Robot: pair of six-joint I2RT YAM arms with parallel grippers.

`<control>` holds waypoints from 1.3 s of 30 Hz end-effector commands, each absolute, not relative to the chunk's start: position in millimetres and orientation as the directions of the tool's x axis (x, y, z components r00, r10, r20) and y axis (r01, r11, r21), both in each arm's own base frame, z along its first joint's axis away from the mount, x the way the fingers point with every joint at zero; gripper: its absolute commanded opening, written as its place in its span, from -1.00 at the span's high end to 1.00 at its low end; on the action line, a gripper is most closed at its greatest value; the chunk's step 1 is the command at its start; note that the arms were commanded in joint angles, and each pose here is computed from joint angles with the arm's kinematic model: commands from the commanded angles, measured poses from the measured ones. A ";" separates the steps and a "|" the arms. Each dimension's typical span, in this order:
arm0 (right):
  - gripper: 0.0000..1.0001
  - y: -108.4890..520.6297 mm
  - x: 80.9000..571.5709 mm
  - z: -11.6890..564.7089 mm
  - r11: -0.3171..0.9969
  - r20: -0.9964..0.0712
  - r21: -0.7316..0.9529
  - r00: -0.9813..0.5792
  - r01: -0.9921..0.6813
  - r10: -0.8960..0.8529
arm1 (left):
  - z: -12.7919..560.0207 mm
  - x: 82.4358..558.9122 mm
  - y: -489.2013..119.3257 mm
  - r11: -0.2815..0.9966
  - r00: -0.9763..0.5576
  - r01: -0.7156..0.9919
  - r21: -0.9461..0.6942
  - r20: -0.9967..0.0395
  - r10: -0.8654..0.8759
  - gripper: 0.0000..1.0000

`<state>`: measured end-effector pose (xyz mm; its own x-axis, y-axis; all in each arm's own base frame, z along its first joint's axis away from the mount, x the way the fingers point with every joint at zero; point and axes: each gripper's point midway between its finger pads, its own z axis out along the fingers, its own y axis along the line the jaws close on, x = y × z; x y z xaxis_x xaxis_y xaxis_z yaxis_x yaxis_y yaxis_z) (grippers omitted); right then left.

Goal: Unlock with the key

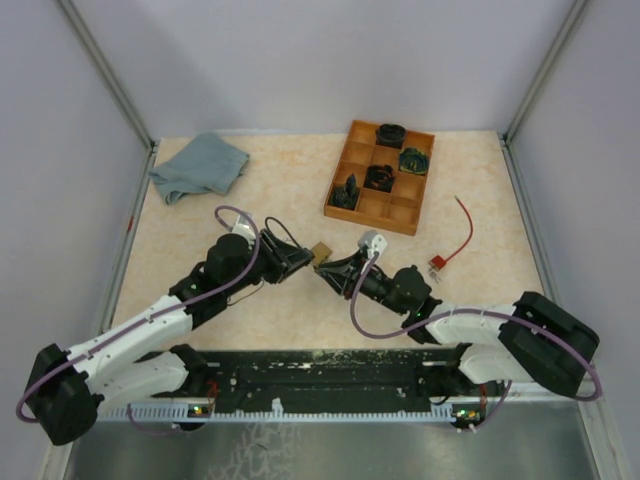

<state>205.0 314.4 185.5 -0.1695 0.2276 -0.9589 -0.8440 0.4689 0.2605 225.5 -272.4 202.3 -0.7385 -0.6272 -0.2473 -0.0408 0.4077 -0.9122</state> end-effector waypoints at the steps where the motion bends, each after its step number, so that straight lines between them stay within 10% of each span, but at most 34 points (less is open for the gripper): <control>1: 0.67 322.5 206.6 210.0 0.438 -0.952 0.238 -0.118 -0.867 0.284 | 219.7 226.7 -276.3 0.354 -0.738 0.003 -0.935 -0.241 -0.630 1.00; 10: 1.00 327.9 208.3 212.6 0.425 -0.950 0.225 -0.101 -0.877 0.295 | 217.7 222.8 -281.7 0.345 -0.763 0.006 -0.939 -0.227 -0.606 1.00; 22: 1.00 327.7 217.9 267.3 0.450 -0.962 0.050 0.078 -0.892 0.262 | 181.9 200.1 -297.8 0.522 -0.838 0.027 -0.852 -0.304 -0.453 1.00; 31: 1.00 303.8 224.7 299.7 0.371 -0.893 0.131 0.053 -0.919 0.447 | 195.8 165.6 -320.9 0.402 -0.908 0.102 -0.910 -0.250 -0.336 1.00; 39: 1.00 334.8 218.9 287.0 0.392 -0.959 -0.024 0.132 -0.920 0.251 | 190.3 170.3 -312.1 0.454 -0.894 0.068 -0.888 -0.256 -0.367 1.00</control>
<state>213.9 315.1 194.8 -0.1588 0.1574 -0.9747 -0.9034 0.3752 0.2078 227.0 -286.5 208.0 -0.7319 -0.5836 -0.3518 0.0689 0.4502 -0.8903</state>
